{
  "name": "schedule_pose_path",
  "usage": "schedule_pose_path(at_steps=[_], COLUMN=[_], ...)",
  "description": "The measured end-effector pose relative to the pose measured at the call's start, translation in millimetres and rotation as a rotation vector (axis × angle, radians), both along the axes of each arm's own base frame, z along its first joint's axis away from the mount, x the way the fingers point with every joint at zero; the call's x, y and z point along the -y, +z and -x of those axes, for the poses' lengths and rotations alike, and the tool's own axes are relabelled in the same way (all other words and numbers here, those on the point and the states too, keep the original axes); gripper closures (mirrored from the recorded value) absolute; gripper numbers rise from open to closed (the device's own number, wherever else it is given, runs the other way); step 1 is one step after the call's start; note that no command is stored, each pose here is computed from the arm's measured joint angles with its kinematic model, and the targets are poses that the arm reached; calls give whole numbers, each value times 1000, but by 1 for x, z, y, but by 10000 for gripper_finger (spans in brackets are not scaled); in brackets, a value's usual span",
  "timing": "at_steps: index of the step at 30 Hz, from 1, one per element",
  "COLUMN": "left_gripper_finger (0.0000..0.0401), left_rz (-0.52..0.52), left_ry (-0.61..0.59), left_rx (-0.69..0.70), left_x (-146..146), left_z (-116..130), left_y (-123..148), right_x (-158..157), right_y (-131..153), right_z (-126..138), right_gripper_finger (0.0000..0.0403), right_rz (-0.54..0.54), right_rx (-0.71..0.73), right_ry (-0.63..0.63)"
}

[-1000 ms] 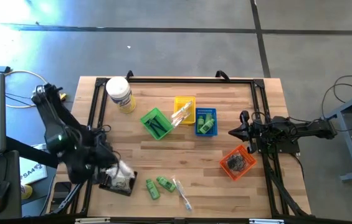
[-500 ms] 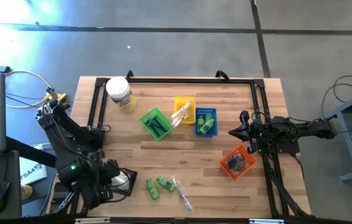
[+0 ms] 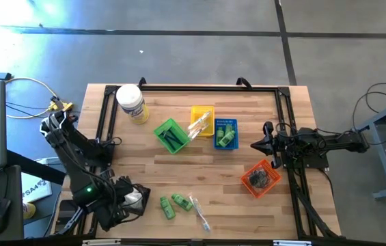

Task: Pick & Place Travel size toiletries
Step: Put the cotton pack into the black basket

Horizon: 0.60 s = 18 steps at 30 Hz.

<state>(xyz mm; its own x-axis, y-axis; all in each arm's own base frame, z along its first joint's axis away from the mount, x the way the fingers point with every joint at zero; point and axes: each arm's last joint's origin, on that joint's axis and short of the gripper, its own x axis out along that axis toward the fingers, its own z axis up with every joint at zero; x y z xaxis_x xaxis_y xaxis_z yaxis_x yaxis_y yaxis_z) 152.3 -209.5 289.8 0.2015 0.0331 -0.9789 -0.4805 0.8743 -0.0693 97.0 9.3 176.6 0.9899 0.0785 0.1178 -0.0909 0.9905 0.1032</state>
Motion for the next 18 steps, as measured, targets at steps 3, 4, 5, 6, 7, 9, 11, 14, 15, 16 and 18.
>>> schedule_pose_path(at_steps=[3, 4, 5, 6, 7, 9, 11, 14, 15, 16, 18], left_gripper_finger=[401, 401, 401, 401, 401, 401, 401, 401, 401, 401, 401], left_rz=[-9, -15, -17, -14, -12, -12, -19, -26, -22, -22, -27], left_ry=[26, 33, 38, 44, 52, 61, 61, 61, 61, 60, 60], left_rx=[-10, -16, -25, -34, -44, -72, -77, -82, -78, -77, -70], left_x=[-1, -2, -2, -2, -3, -4, -5, -5, -5, -5, -5], left_z=[1, 1, 2, 2, 3, 4, 5, 5, 5, 5, 5], left_y=[-11, -14, -18, -21, -25, -32, -35, -38, -38, -38, -39], right_x=[0, 0, 0, 0, 0, 0, 0, 0, 0, 0, 0], right_y=[0, 0, 0, 0, 0, 1, 1, 1, 1, 1, 1], right_z=[0, 0, 0, 0, 0, 0, 0, 0, 0, 0, 0], right_gripper_finger=[401, 401, 401, 401, 401, 401, 401, 401, 401, 401, 401], right_rz=[0, 0, 0, -1, -1, -3, -3, -3, -4, -4, -3], right_rx=[0, 0, 0, 0, 1, 7, 7, 7, 7, 7, 7], right_ry=[0, 0, 0, 0, 0, 0, 0, 0, 0, 0, 0])
